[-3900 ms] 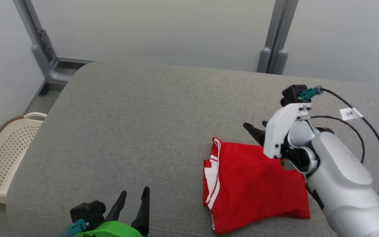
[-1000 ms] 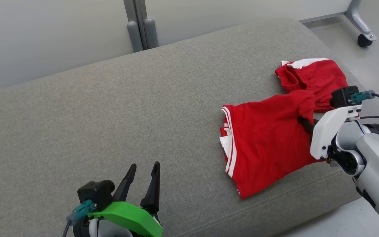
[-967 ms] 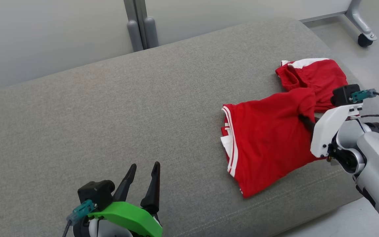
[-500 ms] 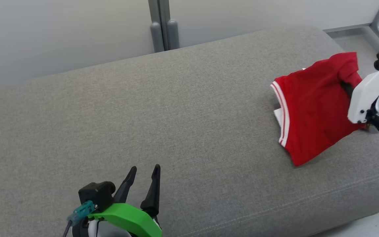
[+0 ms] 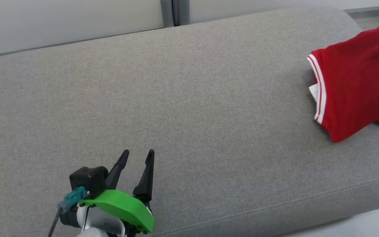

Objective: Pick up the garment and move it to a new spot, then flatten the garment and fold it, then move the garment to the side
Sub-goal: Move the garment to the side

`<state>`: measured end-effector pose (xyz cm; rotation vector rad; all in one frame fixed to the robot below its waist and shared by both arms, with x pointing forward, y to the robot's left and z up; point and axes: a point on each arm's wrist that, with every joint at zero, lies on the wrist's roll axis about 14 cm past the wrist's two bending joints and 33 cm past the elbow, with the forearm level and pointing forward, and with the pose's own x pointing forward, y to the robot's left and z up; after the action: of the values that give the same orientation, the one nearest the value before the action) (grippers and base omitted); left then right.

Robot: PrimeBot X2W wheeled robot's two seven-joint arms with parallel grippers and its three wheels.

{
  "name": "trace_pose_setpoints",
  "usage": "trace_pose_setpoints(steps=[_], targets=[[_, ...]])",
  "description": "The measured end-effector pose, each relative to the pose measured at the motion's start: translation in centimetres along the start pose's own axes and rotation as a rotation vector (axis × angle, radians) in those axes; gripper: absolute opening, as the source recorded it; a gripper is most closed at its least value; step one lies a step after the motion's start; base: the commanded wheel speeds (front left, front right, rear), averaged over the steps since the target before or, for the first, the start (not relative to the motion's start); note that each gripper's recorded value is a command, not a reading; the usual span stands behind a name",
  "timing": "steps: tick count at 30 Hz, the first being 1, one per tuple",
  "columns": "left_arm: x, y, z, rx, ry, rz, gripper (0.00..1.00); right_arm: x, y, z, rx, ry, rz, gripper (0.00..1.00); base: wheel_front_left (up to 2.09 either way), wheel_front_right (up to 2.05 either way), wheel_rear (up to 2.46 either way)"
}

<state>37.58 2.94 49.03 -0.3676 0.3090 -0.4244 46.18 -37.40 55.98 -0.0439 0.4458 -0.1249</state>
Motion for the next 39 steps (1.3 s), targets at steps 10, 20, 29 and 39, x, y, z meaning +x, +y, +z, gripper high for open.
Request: trace_pose_setpoints(steps=[10, 20, 29, 39], targets=[[1.6, 1.9, 1.3, 0.025, -0.003, 0.026, 1.0, 3.0, -4.2, -1.2, -0.078, 0.04, -0.129, 0.0, 0.0, 0.0, 0.0], [2.9, 4.1, 0.4, 0.037, 0.057, 0.058, 1.0, 6.9, -5.7, -4.6, -0.083, 0.096, -0.206, 0.0, 0.0, 0.0, 0.0], [3.7, 5.0, -0.6, 0.055, 0.107, 0.065, 1.0, 8.3, -7.1, -7.3, -0.075, 0.134, -0.271, 0.0, 0.0, 0.0, 0.0], [3.9, 4.8, -0.8, 0.073, 0.13, 0.051, 1.0, 7.3, -9.3, -5.8, -0.104, 0.033, -0.341, 1.0, 0.0, 0.0, 0.0]])
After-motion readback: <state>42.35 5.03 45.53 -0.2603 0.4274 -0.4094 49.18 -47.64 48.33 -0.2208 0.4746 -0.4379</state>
